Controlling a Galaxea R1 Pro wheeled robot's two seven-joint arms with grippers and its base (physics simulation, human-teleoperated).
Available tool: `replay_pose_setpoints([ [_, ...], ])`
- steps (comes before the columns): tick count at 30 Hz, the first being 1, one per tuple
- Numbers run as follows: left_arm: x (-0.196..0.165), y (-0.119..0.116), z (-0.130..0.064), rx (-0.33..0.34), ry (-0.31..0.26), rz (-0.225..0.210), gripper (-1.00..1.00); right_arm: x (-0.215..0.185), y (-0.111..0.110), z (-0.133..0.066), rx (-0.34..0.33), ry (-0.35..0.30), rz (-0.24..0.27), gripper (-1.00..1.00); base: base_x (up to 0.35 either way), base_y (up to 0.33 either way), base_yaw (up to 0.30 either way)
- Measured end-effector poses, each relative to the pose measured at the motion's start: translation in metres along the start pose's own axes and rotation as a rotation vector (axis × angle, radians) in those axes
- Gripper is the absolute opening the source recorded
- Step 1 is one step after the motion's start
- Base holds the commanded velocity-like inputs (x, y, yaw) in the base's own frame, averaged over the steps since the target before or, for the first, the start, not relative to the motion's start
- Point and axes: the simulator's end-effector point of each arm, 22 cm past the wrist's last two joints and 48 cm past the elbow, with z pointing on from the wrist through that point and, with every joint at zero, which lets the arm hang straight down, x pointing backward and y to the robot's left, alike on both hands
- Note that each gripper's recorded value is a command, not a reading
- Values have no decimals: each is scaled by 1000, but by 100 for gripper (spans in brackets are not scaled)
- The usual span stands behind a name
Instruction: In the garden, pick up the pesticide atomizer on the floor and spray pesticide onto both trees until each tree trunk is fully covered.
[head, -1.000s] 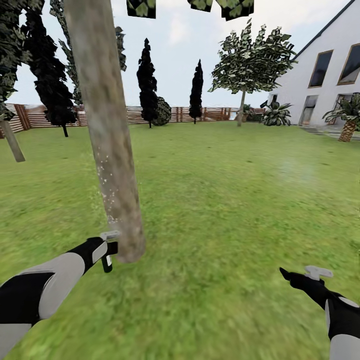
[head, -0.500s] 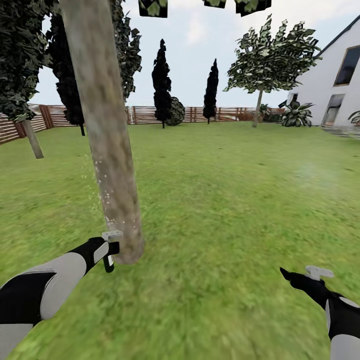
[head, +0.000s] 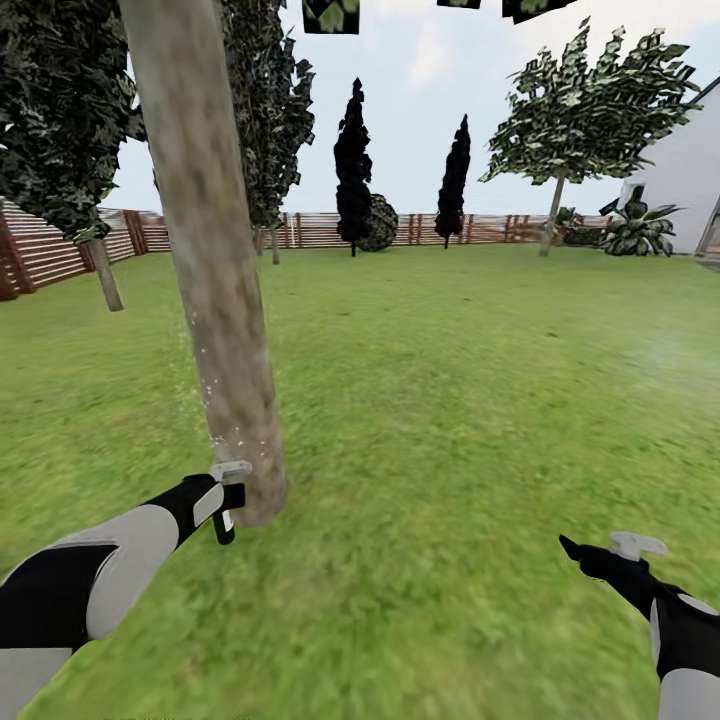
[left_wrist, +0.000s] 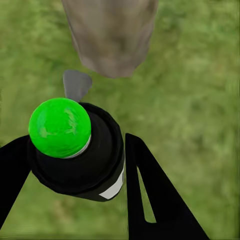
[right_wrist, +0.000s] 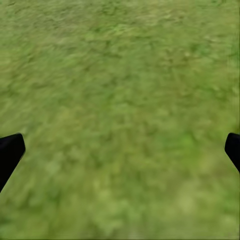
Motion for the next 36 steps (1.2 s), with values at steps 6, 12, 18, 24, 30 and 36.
replay_pose_setpoints([
  [6, -10, 4, 0, -7, -44, -8, -100, 0, 0, 0, 0, -1, 1, 100, 218, -268, 77],
  [12, -10, 5, 0, -8, -48, -12, -100, 0, -1, 0, 3, 0, 0, 100, 243, -242, 159],
  [18, 4, 6, 3, -11, -30, -9, -100, 0, -1, 0, 4, -1, 0, 100, 58, -56, 81],
  [24, -38, 26, -7, -33, -84, -12, -100, 0, -1, 0, 3, -1, 0, 100, 1, -1, 1],
  [30, -98, 35, -47, -34, -59, 10, -100, 0, -2, 0, 5, -1, 0, 100, 0, 0, 0],
  [36, -110, 123, -55, -148, -65, -16, -100, -1, -2, 0, 5, -1, 0, 100, 0, 0, 0],
])
